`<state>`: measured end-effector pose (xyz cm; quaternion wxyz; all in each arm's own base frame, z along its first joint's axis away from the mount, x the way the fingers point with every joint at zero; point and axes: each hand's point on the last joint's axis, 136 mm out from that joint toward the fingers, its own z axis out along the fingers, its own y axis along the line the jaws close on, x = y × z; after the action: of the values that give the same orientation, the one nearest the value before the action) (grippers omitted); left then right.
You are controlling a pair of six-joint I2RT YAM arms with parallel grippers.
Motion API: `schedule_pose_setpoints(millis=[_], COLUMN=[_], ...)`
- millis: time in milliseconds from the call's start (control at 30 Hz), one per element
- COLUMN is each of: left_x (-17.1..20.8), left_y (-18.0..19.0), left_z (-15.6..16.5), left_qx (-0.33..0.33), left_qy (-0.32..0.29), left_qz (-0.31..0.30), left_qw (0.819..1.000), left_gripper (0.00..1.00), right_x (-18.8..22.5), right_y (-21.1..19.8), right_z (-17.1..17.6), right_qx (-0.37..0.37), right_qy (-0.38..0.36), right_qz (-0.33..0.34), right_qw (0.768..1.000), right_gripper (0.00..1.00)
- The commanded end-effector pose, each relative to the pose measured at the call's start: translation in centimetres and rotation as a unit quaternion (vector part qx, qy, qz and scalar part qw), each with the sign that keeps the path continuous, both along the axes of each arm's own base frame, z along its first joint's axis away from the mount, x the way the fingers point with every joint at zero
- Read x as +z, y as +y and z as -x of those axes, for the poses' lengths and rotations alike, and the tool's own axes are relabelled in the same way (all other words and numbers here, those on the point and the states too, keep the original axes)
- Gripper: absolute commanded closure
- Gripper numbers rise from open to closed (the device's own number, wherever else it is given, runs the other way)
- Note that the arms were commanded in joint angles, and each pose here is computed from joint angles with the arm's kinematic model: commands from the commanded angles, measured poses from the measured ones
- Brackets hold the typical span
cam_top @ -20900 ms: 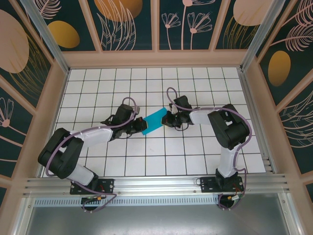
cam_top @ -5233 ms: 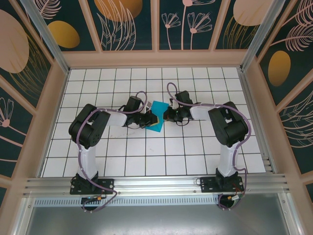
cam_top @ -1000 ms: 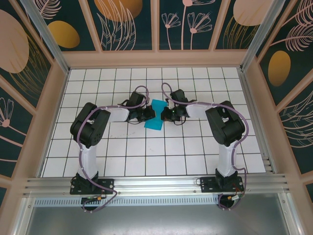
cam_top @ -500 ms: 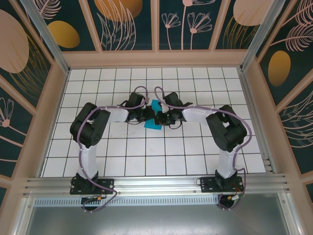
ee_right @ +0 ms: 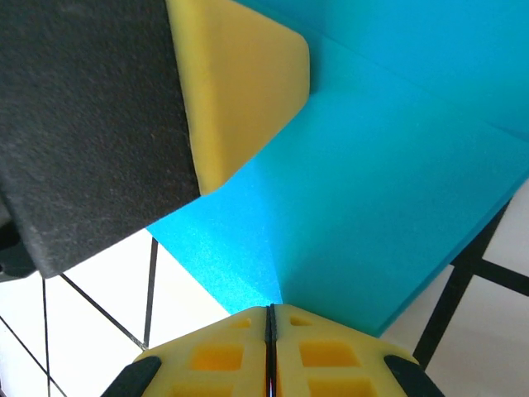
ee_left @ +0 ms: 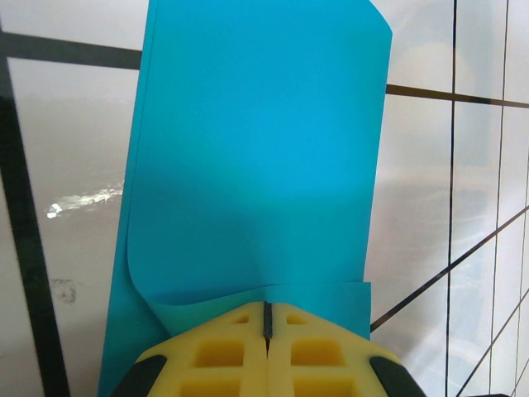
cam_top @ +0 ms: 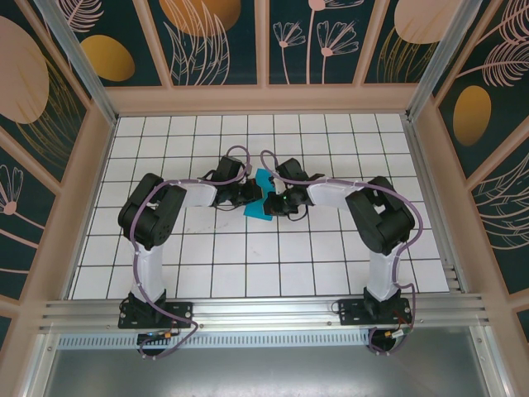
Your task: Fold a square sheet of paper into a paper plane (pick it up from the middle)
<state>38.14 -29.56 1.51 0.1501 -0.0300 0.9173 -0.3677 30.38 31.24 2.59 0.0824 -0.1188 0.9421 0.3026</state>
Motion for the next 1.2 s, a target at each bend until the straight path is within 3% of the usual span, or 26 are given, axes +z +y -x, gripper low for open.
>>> schedule_pose_setpoints(millis=[0,533,733,967,1167], left_x=[-4.0,-4.6,-4.5,-4.2,-4.1], left_y=[2.1,2.7,2.7,2.4,2.2], left_z=[2.1,2.1,2.1,2.2,2.2], left_qx=[0.016,0.027,0.027,0.023,0.021], left_qy=[0.059,0.067,0.067,0.064,0.065], left_qz=[-0.048,-0.067,-0.066,-0.057,-0.048], left_qw=[0.997,0.995,0.995,0.996,0.996], left_gripper=[0.96,0.96,0.96,0.96,0.96], right_x=[-1.6,-2.8,-2.2,3.0,2.7], right_y=[-0.8,-2.5,-3.6,-2.0,-0.2], right_z=[1.1,3.0,4.3,0.9,-1.0], right_qx=[0.014,0.050,0.049,0.024,0.011], right_qy=[0.019,0.032,0.040,-0.033,-0.033], right_qz=[0.027,0.064,0.044,-0.028,-0.042], right_qw=[0.999,0.996,0.997,0.999,0.999], right_gripper=[0.89,0.90,0.90,0.89,0.89])
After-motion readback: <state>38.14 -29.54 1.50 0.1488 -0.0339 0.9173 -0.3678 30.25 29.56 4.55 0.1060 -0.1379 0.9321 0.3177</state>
